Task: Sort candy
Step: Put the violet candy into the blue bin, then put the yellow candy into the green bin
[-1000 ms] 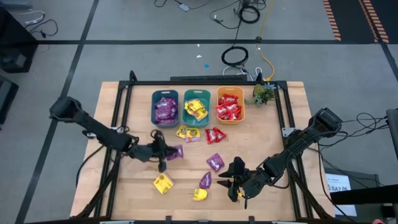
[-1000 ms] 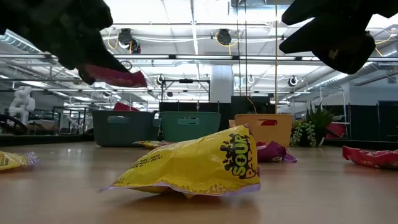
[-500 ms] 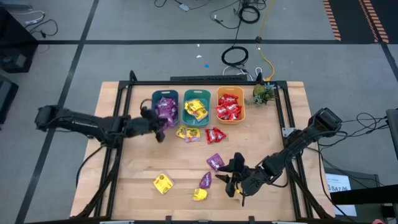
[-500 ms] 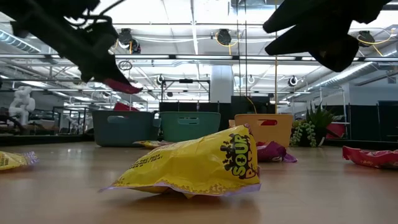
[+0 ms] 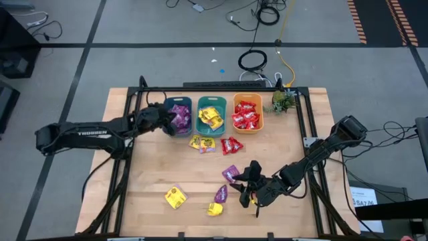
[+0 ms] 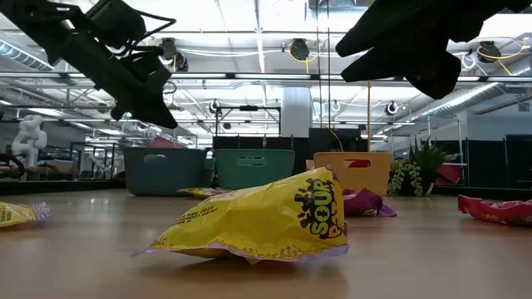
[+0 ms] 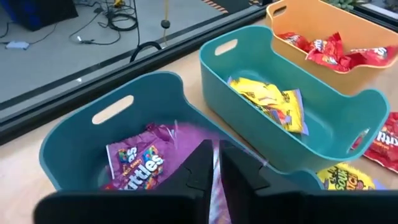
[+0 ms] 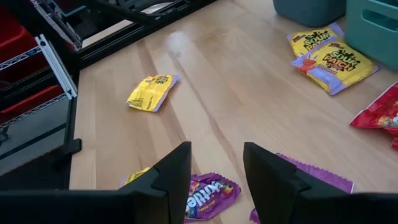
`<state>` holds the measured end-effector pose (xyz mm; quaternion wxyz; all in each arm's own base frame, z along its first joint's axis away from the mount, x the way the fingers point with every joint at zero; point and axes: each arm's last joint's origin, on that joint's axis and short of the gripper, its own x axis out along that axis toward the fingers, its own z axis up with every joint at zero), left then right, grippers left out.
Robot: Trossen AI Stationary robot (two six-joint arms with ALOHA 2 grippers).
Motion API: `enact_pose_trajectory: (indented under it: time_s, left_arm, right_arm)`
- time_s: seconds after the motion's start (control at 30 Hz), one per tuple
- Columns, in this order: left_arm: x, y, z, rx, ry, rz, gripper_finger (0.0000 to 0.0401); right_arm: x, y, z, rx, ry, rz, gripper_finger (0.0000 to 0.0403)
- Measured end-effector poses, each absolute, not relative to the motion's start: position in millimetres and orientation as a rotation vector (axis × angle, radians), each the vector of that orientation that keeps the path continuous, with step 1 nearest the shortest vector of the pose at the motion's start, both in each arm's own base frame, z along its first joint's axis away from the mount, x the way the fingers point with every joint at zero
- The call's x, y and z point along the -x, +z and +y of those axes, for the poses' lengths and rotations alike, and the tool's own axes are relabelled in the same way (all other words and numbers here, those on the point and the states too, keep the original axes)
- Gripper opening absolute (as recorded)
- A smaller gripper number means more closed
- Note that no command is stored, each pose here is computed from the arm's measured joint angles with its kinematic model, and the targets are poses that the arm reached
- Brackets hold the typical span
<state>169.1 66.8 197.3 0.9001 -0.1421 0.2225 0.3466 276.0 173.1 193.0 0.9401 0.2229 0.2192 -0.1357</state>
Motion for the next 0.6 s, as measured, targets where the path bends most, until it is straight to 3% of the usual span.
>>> enact_pose_trajectory:
  time_s: [0.3,0.6]
  left_arm:
    - [-169.0,197.3,67.1,0.289,0.714,0.463,0.007]
    - [-169.6,197.6,65.3,0.308,0.657,0.467,0.0075]
  right_arm:
    - [-275.9,192.9,173.1,-0.455,-0.276,0.449,0.0139]
    - [-275.9,192.9,173.3,-0.456,-0.275,0.449,0.0139]
